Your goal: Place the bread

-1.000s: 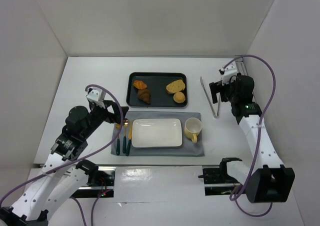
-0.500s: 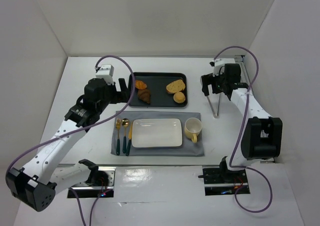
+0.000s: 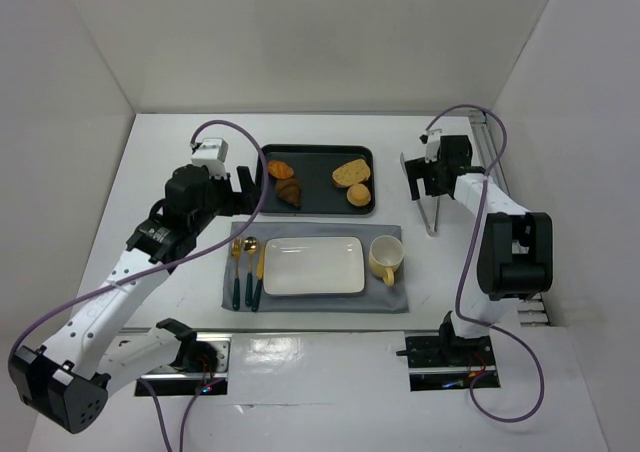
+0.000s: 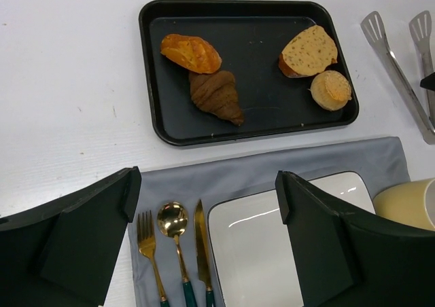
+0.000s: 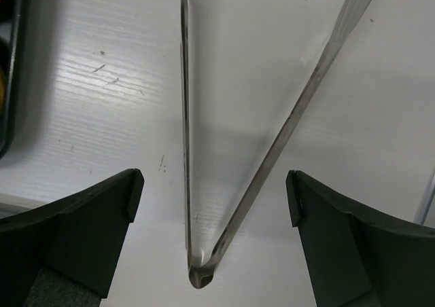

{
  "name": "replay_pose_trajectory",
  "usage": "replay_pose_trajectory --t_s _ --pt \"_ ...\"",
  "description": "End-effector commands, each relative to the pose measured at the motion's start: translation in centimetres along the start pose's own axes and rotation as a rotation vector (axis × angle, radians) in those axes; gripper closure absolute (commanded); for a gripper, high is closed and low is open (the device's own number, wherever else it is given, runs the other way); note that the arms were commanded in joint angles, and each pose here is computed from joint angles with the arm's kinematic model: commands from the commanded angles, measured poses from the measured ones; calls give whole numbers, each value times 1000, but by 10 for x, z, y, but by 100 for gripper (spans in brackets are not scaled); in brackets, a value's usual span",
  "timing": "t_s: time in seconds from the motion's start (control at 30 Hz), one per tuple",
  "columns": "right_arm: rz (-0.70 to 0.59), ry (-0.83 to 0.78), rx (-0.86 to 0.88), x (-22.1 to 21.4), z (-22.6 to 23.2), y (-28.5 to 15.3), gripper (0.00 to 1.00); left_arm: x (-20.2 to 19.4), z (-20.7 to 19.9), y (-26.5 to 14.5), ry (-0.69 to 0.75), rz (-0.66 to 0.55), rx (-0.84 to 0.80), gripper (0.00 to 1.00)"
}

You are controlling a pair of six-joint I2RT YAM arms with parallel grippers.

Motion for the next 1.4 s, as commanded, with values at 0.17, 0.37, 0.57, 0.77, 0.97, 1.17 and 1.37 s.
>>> replay_pose_trajectory --t_s 0.17,0.37,0.57,0.77,0.97,1.17,1.37 --pt "58 63 -53 -16 -6 16 0 6 -6 -5 -19 -43 -49 0" --pt "89 63 -78 -25 -9 27 0 8 -6 -8 -20 -51 -52 0" --pt "120 72 -97 -34 -11 36 0 7 -7 -8 -20 -48 -61 0" --pt "167 85 -76 -46 -6 53 1 9 -8 -10 -21 -57 -64 0" --pt "180 87 -54 -50 -3 59 9 9 -8 -10 -21 -57 -64 1" --pt "219 133 22 -59 3 63 25 9 -8 -10 -21 -57 -64 1" --pt "226 203 73 -63 -2 59 39 7 -7 -11 -21 -57 -64 1"
Point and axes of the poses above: each gripper's point midway between its finger pads, its own y axis out along the fingers, its own z axis along the line the jaws close on, x = y × z, the point moved 3 cm from there along -y, back along the fingers, and after that the axes turned 4 degrees about -y, right-handed, at the moved point
